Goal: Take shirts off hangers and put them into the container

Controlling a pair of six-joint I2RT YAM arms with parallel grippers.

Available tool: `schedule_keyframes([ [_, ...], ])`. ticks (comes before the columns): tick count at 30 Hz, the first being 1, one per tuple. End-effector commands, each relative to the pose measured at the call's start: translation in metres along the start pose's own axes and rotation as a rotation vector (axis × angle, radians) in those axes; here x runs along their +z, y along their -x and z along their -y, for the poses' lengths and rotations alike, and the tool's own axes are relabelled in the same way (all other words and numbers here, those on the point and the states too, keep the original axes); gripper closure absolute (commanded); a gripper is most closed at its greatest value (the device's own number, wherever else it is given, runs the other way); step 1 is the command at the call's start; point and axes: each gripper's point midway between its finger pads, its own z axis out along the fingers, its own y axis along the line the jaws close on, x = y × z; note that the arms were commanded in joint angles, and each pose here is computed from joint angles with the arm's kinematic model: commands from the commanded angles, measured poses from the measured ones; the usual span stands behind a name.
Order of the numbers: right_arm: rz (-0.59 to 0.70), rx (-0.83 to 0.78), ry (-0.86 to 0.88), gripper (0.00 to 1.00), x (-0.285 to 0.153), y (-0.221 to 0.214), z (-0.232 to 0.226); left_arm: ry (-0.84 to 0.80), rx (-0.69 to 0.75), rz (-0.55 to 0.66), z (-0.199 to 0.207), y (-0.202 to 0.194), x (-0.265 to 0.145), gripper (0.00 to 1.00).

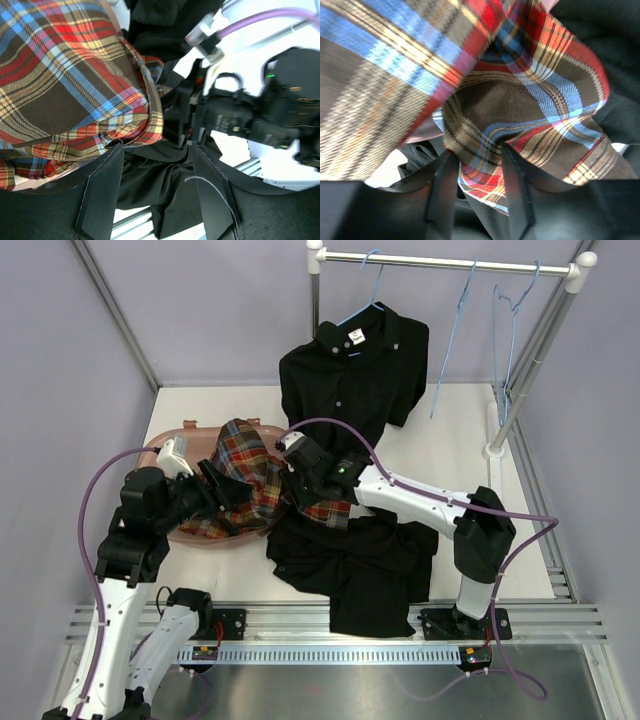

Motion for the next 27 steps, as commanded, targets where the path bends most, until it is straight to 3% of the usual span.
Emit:
schedule_keyframes([
  [1, 0.07, -0.007, -0.03, 0.61, -0.01, 0.026, -0.001, -0.042, 0.021, -0.009, 0.004, -0.004, 0.003, 0.39],
  [3, 0.07, -0.009, -0.031, 0.66, -0.01, 0.028, -0.002, -0.035, 0.025, -0.009, 0.002, -0.005, 0.003, 0.39],
  [6, 0.073, -0.011, -0.039, 0.83, -0.011, 0.031, -0.003, -0.024, 0.029, -0.011, -0.001, -0.006, 0.003, 0.39],
  [7, 0.077, -0.014, -0.04, 0.96, -0.01, 0.033, -0.003, -0.022, 0.029, -0.008, -0.001, -0.005, 0.002, 0.39],
  [8, 0.081, -0.016, -0.039, 1.0, -0.011, 0.035, -0.004, -0.018, 0.028, -0.007, -0.002, -0.005, 0.003, 0.39],
  [14, 0.144, -0.06, 0.03, 1.0, -0.019, 0.075, -0.024, 0.031, 0.035, -0.009, -0.013, -0.009, 0.003, 0.36],
  [18, 0.225, -0.139, 0.165, 1.0, -0.029, 0.115, -0.056, 0.042, 0.053, 0.001, -0.016, -0.01, -0.002, 0.24],
  [21, 0.299, -0.19, 0.282, 1.0, -0.04, 0.146, -0.083, 0.029, 0.057, 0.04, -0.015, -0.008, -0.006, 0.21],
  [23, 0.343, -0.215, 0.376, 1.0, -0.047, 0.162, -0.103, 0.043, 0.049, 0.066, -0.017, -0.006, -0.009, 0.27],
  [26, 0.381, -0.252, 0.485, 1.0, -0.046, 0.175, -0.124, 0.068, 0.039, 0.123, -0.021, -0.001, -0.014, 0.49],
  [27, 0.389, -0.255, 0.507, 1.0, -0.039, 0.181, -0.13, 0.088, 0.036, 0.153, -0.024, 0.003, -0.018, 0.62],
])
